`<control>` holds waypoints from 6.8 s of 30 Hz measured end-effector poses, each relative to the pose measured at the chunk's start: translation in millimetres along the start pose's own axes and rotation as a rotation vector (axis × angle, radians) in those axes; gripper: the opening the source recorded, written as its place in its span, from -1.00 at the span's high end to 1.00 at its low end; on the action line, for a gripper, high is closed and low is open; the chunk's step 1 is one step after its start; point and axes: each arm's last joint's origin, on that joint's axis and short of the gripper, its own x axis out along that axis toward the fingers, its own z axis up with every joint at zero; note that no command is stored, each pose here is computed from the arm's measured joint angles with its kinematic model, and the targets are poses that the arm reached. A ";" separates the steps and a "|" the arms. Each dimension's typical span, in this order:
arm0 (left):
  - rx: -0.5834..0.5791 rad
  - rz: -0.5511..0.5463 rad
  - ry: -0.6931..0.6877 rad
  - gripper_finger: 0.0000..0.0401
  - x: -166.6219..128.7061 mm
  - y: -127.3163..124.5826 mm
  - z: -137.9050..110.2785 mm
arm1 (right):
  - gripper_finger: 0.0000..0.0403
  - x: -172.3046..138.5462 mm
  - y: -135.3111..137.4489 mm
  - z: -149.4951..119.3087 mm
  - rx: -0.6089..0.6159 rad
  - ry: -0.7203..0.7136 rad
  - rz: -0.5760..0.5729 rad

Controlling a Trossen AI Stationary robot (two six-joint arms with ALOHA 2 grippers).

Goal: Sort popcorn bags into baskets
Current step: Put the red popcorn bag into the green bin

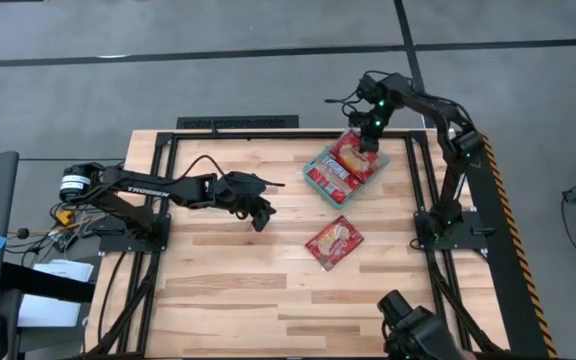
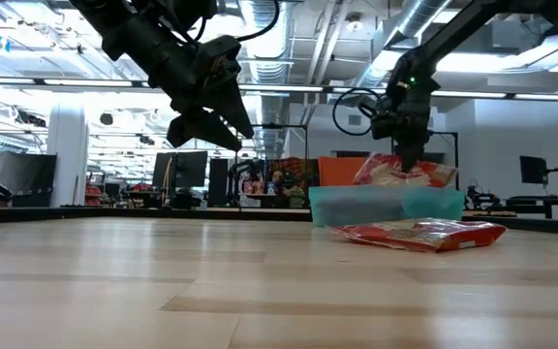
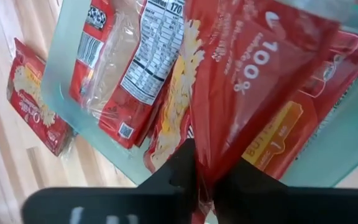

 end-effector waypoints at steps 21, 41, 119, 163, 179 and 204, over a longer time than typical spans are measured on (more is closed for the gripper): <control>0.049 -0.057 -0.080 0.23 20.8 -4.9 0.1 | -0.25 -53.9 14.1 8.1 0.163 -0.096 -0.273; 0.074 -0.186 0.104 -0.06 166.0 -41.5 -23.9 | -0.22 -125.1 92.8 -14.5 0.104 -0.388 -0.349; 0.068 -0.134 0.399 1.00 184.2 -40.7 -33.7 | -0.16 191.2 229.4 -110.5 0.659 -0.335 0.107; 0.258 0.112 0.106 1.00 8.8 -57.7 85.0 | 0.82 121.9 251.5 -115.3 1.105 -1.203 0.145; 0.378 0.166 0.105 1.00 -4.1 -55.5 87.8 | 0.77 136.3 217.2 -97.6 1.313 -1.331 -0.019; 0.411 0.180 0.150 1.00 -4.8 -53.3 84.2 | -0.18 122.4 191.7 -95.1 1.060 -1.081 -0.110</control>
